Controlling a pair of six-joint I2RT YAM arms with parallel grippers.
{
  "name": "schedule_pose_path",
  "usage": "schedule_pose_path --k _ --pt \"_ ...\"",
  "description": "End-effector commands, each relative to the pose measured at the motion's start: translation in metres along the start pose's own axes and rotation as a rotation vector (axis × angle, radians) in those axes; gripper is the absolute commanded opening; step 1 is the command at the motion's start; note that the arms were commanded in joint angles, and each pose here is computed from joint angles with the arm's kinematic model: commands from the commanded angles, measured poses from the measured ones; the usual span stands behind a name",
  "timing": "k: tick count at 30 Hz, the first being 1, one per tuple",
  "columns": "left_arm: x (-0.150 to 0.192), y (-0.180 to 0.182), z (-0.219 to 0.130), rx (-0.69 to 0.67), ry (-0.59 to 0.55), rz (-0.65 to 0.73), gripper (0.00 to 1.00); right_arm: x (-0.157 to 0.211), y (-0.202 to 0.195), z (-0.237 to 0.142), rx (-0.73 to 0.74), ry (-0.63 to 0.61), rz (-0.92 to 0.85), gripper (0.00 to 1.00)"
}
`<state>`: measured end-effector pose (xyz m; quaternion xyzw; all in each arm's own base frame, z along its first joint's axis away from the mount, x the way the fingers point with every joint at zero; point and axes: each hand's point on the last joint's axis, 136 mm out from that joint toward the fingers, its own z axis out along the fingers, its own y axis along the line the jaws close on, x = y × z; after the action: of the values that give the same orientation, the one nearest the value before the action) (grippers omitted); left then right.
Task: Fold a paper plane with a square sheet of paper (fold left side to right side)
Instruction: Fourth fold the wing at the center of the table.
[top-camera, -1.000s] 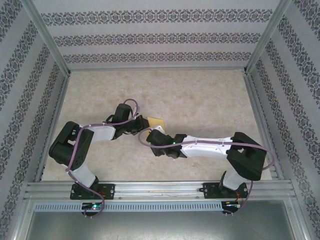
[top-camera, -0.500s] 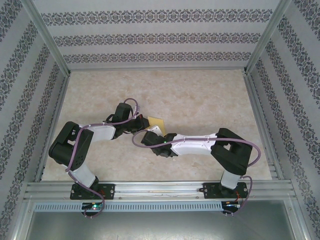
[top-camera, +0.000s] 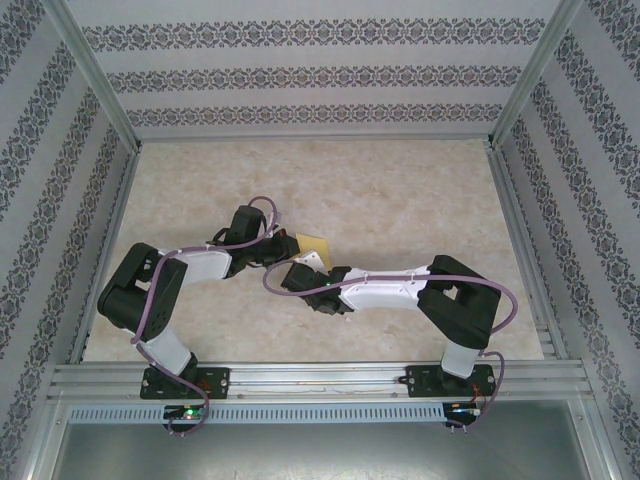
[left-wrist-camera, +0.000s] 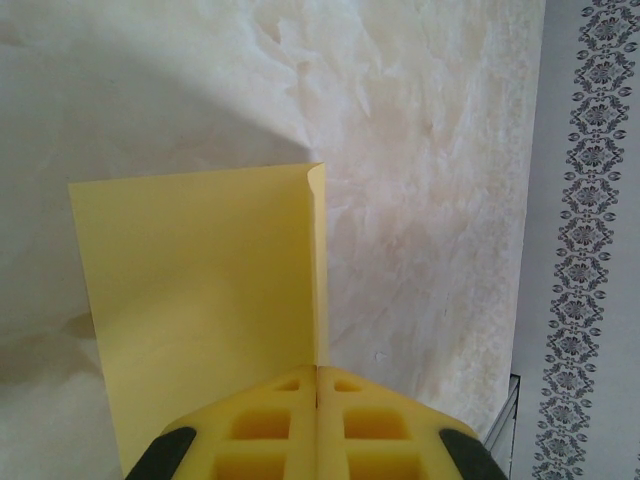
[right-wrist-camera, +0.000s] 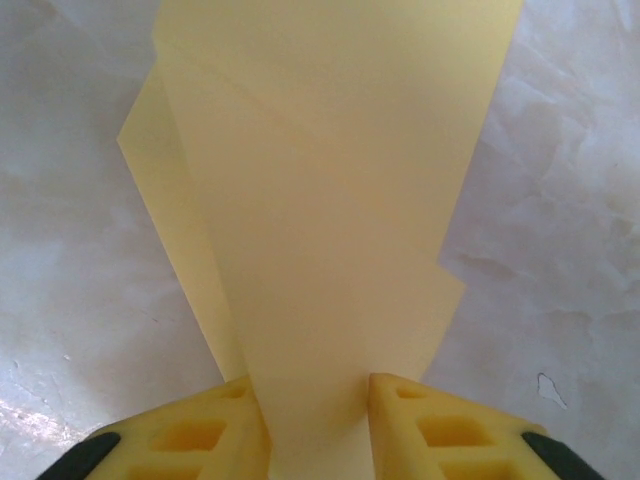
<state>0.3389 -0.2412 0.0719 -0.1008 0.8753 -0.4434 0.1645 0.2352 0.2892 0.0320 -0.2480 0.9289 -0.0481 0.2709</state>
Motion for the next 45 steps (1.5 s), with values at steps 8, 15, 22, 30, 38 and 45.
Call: schedule_pose_path --k 8,15,22,30,38,45 --pt "-0.002 -0.005 -0.004 -0.014 -0.012 0.018 0.09 0.002 0.0 0.0 0.03 0.006 -0.019 0.14" --pt "-0.004 0.006 -0.015 -0.033 -0.03 -0.001 0.21 0.006 0.001 0.003 0.037 0.018 -0.025 0.03" --pt "-0.013 0.019 -0.05 -0.066 -0.082 -0.008 0.3 0.006 0.001 0.001 0.026 0.021 -0.027 0.02" --pt "-0.015 0.023 -0.08 -0.091 -0.096 0.019 0.31 0.007 0.012 -0.001 -0.135 0.044 0.024 0.02" --pt "-0.007 0.018 -0.081 -0.075 -0.044 0.054 0.32 0.004 0.026 -0.006 -0.417 0.061 0.143 0.03" --pt "0.004 0.014 -0.073 -0.024 0.013 0.049 0.33 0.004 0.025 -0.011 -0.608 0.067 0.229 0.04"
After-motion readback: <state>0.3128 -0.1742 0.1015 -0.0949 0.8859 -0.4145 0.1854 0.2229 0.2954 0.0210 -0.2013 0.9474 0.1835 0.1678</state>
